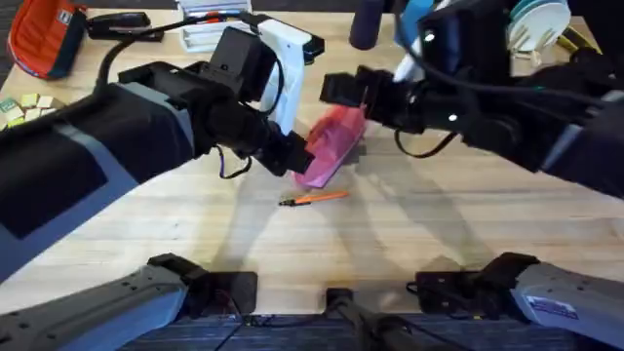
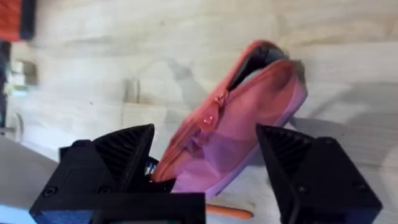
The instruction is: Unzip the bag, pick up the pens from the table one at a time and place them inside, then zip the bag closed.
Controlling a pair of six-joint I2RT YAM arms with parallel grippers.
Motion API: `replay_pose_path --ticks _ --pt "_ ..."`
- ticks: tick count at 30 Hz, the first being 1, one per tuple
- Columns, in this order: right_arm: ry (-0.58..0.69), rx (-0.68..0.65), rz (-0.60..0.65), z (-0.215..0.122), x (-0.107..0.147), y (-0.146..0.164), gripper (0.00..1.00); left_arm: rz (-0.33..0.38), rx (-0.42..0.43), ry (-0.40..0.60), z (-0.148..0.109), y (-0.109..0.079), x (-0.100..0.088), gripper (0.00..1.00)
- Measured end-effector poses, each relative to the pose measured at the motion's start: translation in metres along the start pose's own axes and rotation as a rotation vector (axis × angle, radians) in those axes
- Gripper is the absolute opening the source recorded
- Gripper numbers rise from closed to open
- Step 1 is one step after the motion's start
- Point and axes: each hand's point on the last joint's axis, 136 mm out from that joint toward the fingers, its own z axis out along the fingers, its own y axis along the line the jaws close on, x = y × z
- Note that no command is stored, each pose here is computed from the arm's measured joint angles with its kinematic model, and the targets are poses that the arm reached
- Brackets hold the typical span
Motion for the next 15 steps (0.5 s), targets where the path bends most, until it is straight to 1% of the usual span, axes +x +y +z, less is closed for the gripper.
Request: replay_pose_path --ticks 5,8,15 --pt "0.047 0.012 -0.003 0.014 0.015 0.001 0.997 0.000 0.000 0.000 0.000 0.000 0.000 0.042" --pt "0.045 0.005 -0.004 0.017 0.015 0.003 0.992 0.000 0.000 0.000 0.000 0.000 0.000 0.042" --pt "0.029 -0.011 -0.002 0.017 0.011 0.008 0.945 0.000 0.000 0.000 0.000 0.000 0.000 0.042"
